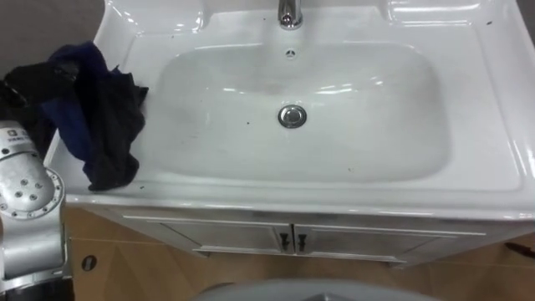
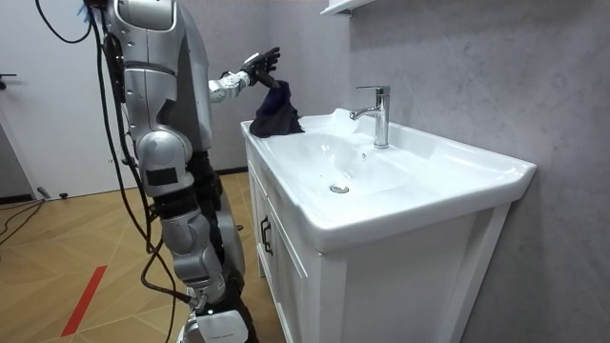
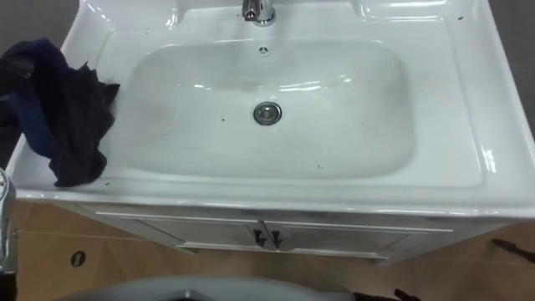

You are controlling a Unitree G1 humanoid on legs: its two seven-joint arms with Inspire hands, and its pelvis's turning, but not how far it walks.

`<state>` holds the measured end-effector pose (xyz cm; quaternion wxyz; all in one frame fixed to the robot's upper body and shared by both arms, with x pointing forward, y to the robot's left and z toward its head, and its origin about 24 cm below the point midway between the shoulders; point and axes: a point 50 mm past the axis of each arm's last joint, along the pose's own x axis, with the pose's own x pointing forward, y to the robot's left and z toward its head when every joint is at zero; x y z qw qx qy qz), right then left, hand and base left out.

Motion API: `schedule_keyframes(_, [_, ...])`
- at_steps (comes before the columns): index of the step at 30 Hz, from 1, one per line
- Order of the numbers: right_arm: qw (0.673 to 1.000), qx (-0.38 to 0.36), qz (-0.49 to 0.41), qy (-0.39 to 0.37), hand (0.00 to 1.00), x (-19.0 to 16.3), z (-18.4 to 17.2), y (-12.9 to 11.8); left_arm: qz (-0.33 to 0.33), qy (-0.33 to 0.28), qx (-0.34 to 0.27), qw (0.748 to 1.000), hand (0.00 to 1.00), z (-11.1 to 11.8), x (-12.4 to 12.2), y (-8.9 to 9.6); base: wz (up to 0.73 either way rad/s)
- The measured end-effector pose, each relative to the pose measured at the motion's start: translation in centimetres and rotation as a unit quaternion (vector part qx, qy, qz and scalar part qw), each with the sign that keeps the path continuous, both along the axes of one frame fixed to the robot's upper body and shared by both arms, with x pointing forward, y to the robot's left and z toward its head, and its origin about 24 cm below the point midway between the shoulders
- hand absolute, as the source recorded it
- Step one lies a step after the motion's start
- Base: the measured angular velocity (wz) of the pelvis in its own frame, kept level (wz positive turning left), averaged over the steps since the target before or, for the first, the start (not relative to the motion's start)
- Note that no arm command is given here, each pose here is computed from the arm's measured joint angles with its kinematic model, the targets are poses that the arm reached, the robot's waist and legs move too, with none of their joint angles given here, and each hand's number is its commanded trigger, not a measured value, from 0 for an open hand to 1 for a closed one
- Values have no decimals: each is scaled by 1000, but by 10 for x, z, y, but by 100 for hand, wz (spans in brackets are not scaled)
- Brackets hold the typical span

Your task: Wipe basin

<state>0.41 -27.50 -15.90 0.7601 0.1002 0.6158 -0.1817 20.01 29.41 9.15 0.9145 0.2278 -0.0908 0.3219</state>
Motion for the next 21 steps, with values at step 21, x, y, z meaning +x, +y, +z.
schedule_keyframes(21, [1000,-17,10,6,0,5,3,-9,-61,295,-66,951,0,-103,-9,3,-3])
